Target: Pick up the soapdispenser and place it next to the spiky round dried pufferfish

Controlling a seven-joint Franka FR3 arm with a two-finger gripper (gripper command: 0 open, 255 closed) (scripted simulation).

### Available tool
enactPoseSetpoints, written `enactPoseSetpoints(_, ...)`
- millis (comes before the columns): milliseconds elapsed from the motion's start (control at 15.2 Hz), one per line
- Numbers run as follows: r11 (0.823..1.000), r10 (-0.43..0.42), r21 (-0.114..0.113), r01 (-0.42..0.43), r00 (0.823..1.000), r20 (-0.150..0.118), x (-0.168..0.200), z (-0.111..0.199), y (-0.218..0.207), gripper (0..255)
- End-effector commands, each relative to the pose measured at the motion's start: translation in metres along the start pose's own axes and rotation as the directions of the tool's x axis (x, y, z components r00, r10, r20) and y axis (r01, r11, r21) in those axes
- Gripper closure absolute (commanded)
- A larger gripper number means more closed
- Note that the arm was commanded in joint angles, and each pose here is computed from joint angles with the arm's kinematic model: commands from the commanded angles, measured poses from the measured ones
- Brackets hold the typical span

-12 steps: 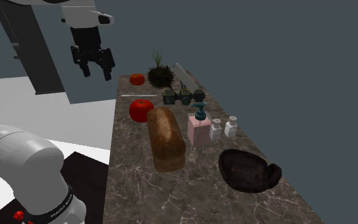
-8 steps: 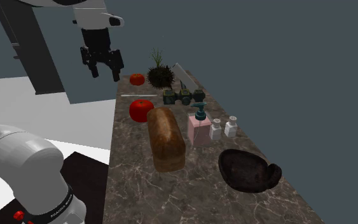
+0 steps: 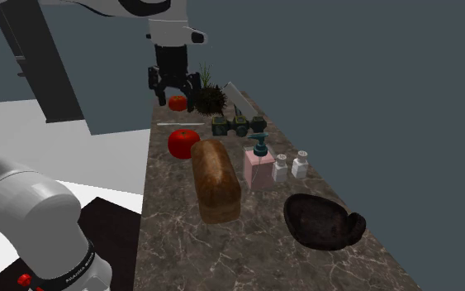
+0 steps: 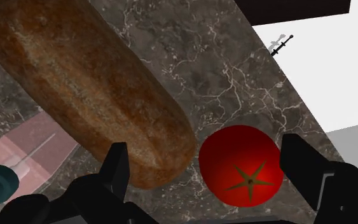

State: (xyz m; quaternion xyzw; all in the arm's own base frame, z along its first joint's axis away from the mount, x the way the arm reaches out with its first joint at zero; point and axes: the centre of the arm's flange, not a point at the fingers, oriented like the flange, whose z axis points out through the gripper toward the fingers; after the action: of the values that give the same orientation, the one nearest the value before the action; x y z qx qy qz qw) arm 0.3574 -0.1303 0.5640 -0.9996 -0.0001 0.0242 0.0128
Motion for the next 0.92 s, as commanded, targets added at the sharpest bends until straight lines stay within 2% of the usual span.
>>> enactPoseSetpoints(0,1.0,0.005,0.005,-0.005,1.0,0.009,0.016,0.007,0.023,0)
enactPoseSetpoints(858,0.998,0.04,0.038,-0.042,0.997,0.067,0.098,0.044,0.179,0)
